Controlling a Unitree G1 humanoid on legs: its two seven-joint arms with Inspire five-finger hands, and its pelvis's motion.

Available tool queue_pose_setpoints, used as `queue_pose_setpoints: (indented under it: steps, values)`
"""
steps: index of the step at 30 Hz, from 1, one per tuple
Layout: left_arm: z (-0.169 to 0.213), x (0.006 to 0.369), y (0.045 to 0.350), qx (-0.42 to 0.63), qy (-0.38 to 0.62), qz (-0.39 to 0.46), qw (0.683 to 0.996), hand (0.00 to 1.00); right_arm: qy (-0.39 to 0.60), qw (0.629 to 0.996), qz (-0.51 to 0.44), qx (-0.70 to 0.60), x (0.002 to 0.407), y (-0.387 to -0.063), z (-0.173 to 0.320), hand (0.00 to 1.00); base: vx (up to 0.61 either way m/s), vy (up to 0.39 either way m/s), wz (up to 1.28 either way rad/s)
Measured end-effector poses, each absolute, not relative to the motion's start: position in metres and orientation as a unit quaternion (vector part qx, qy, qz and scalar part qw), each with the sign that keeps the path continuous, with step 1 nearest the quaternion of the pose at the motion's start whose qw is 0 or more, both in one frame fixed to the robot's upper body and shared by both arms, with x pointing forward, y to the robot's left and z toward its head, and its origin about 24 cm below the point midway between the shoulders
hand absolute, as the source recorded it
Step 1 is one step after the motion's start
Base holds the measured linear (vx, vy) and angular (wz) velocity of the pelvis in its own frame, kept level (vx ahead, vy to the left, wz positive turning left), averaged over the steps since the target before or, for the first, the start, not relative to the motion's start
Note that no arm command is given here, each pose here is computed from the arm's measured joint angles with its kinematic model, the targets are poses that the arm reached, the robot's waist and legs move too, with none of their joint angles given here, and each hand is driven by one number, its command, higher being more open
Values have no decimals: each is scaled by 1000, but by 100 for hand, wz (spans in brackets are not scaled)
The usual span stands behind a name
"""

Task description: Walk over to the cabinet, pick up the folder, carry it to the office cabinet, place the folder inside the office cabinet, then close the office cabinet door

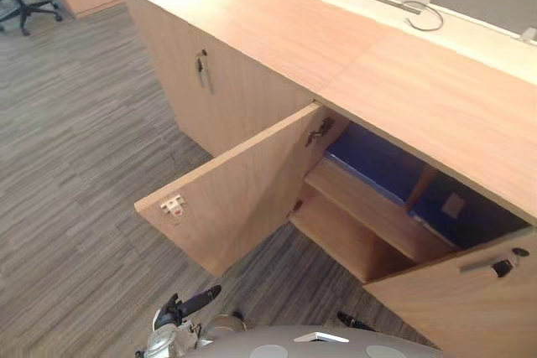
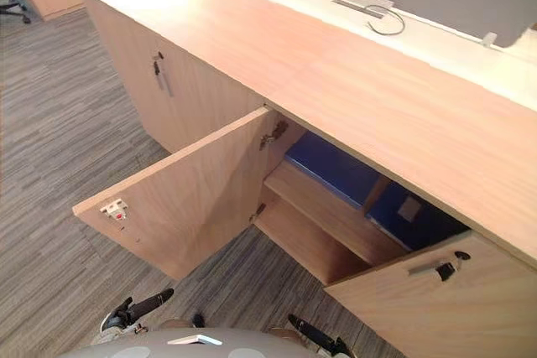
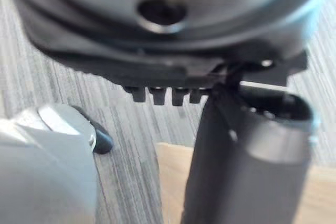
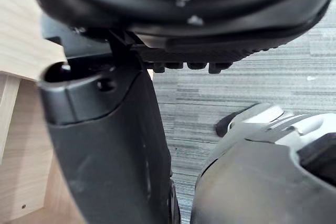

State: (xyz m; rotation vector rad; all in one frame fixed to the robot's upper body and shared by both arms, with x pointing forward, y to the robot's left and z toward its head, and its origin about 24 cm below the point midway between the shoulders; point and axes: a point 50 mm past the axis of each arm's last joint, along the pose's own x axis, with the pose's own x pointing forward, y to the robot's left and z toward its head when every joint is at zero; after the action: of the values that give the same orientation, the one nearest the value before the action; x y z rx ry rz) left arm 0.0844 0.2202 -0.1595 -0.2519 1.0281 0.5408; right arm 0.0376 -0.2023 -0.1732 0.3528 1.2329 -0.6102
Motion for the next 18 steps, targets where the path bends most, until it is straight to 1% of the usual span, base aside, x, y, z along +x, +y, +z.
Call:
queue_pose_setpoints:
  steps: [4,7,8,9,10,11,12,13,15,17,18]
  values:
    - [-156,97,216,-151,458,263,836,100,560,757,-288,173,40,-201,-173,100,-93,19,74]
    - [-157,95,212,-181,454,289,823,100,531,766,-314,179,50,-211,-169,100,-166,131,19]
    - [-159,92,207,-189,458,289,819,100,523,760,-335,189,47,-217,-168,100,-87,273,47]
    - [-158,98,203,-191,453,283,824,100,518,750,-358,204,45,-222,-168,100,-87,278,63]
    - [-157,100,204,-188,451,281,826,100,527,737,-363,218,40,-219,-170,100,-65,181,111]
    - [-155,103,214,-174,446,282,831,100,549,703,-376,253,24,-206,-175,100,-70,55,154]
    - [-153,106,220,-169,440,285,835,100,559,673,-396,279,11,-202,-178,100,-16,28,139]
    - [-154,103,217,-179,441,291,830,100,541,659,-430,298,6,-214,-176,100,42,83,72]
    - [-155,94,227,-176,447,308,821,100,538,653,-433,310,11,-214,-177,100,44,193,13]
    - [-155,88,232,-171,451,319,816,100,528,652,-447,310,9,-228,-174,100,-90,128,40]
    - [-152,89,245,-158,445,327,819,100,525,654,-450,308,10,-233,-173,100,-138,96,69]
